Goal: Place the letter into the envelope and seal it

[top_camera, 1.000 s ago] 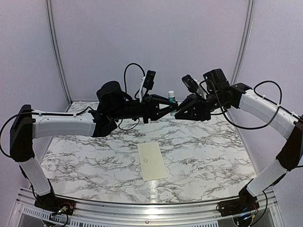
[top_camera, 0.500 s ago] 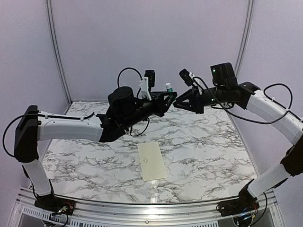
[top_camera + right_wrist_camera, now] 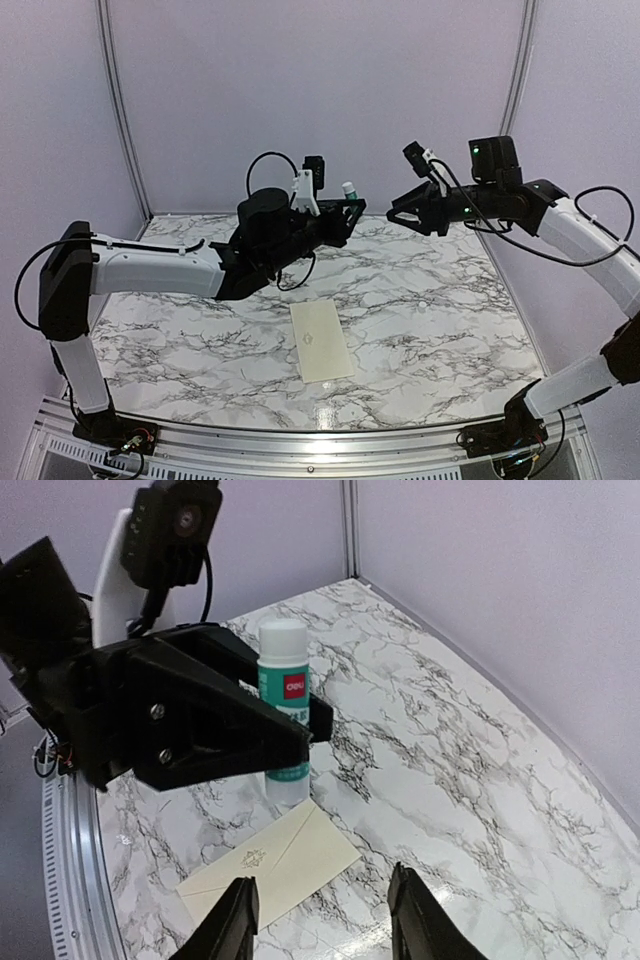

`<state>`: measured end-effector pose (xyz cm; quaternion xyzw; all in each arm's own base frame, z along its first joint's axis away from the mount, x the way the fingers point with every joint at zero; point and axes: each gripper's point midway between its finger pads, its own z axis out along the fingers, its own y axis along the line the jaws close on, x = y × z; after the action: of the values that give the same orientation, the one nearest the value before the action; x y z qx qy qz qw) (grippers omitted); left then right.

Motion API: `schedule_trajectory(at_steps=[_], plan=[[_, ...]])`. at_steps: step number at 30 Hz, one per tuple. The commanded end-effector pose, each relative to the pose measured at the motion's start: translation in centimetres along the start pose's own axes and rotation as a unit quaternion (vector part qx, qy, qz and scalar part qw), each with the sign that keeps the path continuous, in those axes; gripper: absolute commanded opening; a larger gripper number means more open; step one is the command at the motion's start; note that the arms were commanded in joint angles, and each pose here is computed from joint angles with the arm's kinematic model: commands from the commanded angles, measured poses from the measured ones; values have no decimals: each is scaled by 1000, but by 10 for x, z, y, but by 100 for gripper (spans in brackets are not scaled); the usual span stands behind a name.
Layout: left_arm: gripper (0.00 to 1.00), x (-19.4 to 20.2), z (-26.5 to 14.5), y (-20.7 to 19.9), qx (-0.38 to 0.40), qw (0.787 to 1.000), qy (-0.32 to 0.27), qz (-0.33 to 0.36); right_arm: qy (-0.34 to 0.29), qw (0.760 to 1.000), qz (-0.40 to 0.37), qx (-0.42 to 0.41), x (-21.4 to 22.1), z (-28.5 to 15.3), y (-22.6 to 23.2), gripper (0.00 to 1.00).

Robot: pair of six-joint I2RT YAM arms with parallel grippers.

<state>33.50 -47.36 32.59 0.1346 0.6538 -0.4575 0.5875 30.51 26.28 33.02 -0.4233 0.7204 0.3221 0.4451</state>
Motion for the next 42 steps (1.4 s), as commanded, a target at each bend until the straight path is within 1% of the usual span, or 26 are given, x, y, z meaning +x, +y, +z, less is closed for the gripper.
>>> schedule_trajectory(at_steps=[1,5,10,15,21,27,33,37,38,40,42], plan=[[1,-23,-19,-29,132,991,31,15,-37,994,-33,-93,-6,-21,27,41],[1,-18,-36,-60,238,968,67,36,-48,980,-47,-185,1,-24,54,41],[0,-16,-51,-82,306,947,86,44,-60,956,-17,-286,0,-21,73,45],[0,-16,-56,-90,332,939,85,42,-60,946,-14,-318,-6,-11,82,45],[0,-18,-57,-91,336,938,77,38,-51,937,-17,-344,-6,0,99,44],[0,-18,-57,-91,338,938,73,36,-52,936,-13,-349,-9,1,103,35],[0,-18,-57,-89,336,938,71,33,-52,936,-3,-349,-9,2,102,17],[0,-14,-54,-85,326,942,71,32,-55,938,-2,-343,-14,2,101,11],[0,-13,-52,-81,314,946,69,32,-53,941,-1,-333,-16,3,98,10],[0,-11,-44,-66,262,963,53,33,-47,957,3,-285,-20,10,86,6],[0,-11,-37,-52,187,981,24,42,-35,979,3,-203,-19,20,64,6]])
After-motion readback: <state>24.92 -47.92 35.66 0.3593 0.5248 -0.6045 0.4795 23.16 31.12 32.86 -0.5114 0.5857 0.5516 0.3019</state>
